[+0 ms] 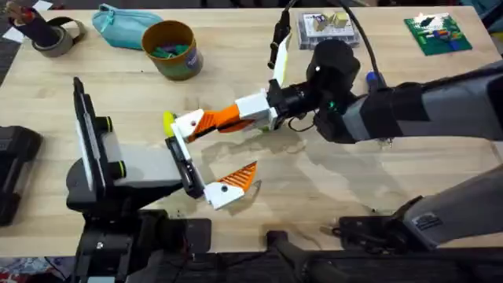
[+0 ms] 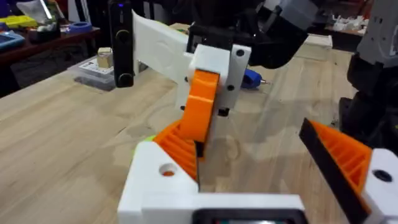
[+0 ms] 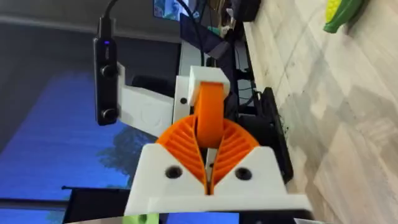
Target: Pick up the gripper from the table and insert it into the empty holder that is missing its gripper. Then pick up a screw, insert it into the mounting hole, and use the screwdriver to tighten it. Finally, clean up the table by picking up the vegetable and placing it into the bucket.
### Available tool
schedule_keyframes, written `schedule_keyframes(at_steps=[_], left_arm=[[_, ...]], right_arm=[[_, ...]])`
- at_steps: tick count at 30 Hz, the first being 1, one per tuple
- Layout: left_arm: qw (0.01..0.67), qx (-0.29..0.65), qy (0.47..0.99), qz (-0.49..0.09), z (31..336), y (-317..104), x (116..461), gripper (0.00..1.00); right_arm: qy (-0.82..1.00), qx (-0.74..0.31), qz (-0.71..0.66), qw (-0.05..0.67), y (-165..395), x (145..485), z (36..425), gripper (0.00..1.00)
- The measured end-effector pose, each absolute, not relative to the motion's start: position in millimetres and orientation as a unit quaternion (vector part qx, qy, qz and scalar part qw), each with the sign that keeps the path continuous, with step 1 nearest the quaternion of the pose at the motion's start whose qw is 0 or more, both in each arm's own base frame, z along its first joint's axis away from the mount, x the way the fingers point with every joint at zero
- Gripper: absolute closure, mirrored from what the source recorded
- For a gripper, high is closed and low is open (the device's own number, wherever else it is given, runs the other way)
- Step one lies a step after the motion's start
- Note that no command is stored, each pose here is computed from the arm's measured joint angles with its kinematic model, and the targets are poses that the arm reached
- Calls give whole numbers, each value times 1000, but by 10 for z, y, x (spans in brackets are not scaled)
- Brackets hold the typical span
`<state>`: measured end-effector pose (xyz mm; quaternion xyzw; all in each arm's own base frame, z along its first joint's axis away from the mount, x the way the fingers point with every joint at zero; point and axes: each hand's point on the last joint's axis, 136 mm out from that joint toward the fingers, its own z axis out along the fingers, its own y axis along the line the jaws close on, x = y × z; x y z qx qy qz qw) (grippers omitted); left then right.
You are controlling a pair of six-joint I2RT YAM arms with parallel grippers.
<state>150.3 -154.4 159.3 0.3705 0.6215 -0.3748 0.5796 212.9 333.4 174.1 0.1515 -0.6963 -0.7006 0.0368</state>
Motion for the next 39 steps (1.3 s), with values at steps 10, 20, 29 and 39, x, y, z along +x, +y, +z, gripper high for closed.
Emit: schedule_keyframes(at_steps=[10, 20, 29, 39], left_arm=[[579, 371, 621, -375, 1593, -1544, 1502, 13], [575, 379, 616, -383, 1596, -1566, 1458, 14], [575, 379, 616, -383, 1596, -1566, 1458, 14], [574, 379, 616, -383, 1596, -1566, 1457, 14]], right_arm=[[-696, 153, -701, 39, 3332, 2120, 1741, 980], [-692, 166, -700, 54, 3272, 2085, 1745, 980], [-693, 165, -700, 55, 3279, 2079, 1744, 980], [-693, 165, -700, 55, 3279, 2079, 1744, 989]])
